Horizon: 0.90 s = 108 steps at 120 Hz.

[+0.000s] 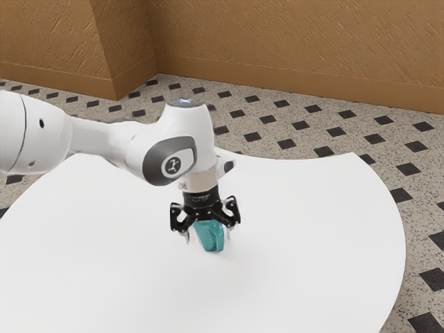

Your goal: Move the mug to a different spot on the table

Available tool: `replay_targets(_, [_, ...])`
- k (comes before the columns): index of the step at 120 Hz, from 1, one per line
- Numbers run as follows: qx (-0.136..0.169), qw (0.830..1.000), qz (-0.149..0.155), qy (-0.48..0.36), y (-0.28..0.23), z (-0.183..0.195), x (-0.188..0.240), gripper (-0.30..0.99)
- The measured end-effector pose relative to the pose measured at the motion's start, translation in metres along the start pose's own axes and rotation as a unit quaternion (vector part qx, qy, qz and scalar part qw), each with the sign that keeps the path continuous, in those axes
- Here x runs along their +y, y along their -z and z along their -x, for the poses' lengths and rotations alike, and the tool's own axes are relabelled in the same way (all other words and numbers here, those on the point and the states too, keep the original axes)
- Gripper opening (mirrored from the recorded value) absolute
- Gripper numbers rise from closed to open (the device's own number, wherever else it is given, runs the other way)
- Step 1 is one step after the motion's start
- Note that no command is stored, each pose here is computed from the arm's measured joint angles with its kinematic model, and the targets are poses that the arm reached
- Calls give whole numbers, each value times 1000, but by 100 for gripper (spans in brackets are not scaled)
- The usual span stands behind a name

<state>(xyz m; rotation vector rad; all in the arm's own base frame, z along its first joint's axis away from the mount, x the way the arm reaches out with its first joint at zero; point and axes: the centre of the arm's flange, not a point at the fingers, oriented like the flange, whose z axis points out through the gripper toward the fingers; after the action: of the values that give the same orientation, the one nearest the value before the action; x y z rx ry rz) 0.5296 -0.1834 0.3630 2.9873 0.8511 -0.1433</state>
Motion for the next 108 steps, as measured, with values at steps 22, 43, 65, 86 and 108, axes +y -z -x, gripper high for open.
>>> replay_targets(22, [11,994,16,109,-12,-18,-2,69])
replay_targets(43, [15,983,21,181,-27,-29,7,69])
replay_targets(65, [18,971,25,236,-32,-34,11,67])
replay_targets(86, [17,961,27,276,-34,-36,11,50])
replay_targets(108, [16,951,27,306,-38,-36,11,34])
